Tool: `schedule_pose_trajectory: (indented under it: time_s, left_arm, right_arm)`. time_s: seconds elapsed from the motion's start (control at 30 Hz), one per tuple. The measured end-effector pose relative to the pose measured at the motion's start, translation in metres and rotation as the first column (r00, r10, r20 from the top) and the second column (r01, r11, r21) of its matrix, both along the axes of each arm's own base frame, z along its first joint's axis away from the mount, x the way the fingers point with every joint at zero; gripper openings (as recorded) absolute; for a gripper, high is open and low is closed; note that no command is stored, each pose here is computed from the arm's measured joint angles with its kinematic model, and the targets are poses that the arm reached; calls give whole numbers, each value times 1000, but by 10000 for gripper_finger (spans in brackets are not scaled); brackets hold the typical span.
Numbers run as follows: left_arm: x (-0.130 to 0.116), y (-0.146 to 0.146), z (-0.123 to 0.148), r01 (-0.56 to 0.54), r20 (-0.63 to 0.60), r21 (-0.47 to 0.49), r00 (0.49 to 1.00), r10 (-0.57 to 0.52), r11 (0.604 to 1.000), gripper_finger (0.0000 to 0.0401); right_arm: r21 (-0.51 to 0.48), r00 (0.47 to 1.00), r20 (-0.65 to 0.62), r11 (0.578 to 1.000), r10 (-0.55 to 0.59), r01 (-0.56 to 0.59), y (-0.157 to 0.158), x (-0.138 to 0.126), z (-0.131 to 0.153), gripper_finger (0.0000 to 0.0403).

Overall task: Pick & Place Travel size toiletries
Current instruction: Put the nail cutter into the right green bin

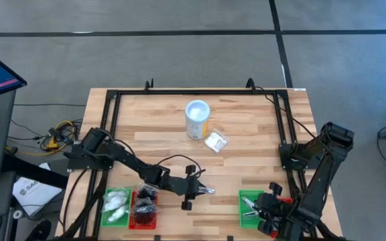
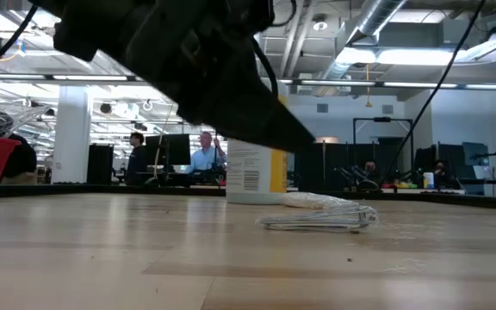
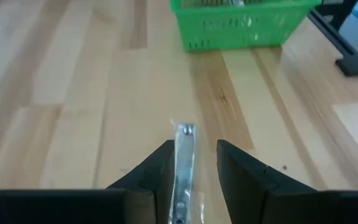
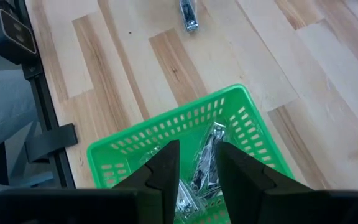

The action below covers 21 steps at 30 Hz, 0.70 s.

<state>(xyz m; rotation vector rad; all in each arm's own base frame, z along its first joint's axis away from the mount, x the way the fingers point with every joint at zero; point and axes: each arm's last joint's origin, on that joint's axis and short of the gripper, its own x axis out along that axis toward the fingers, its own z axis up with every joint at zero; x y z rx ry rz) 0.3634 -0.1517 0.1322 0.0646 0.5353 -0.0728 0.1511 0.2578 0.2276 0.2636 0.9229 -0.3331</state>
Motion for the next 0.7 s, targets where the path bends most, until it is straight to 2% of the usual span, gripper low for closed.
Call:
schedule_pose_trajectory:
  time_s: [0.3,0.7]
  left_arm:
    - [3,-2,-20,32,-29,-11,999,-33,999,112]
    - [4,1,-27,32,-47,3,998,-31,999,112]
  right_arm:
    - [-6,1000,2,1000,-3,3,-2,5,0,98]
    - [-12,999,22,999,31,-31,-4,16,1,98]
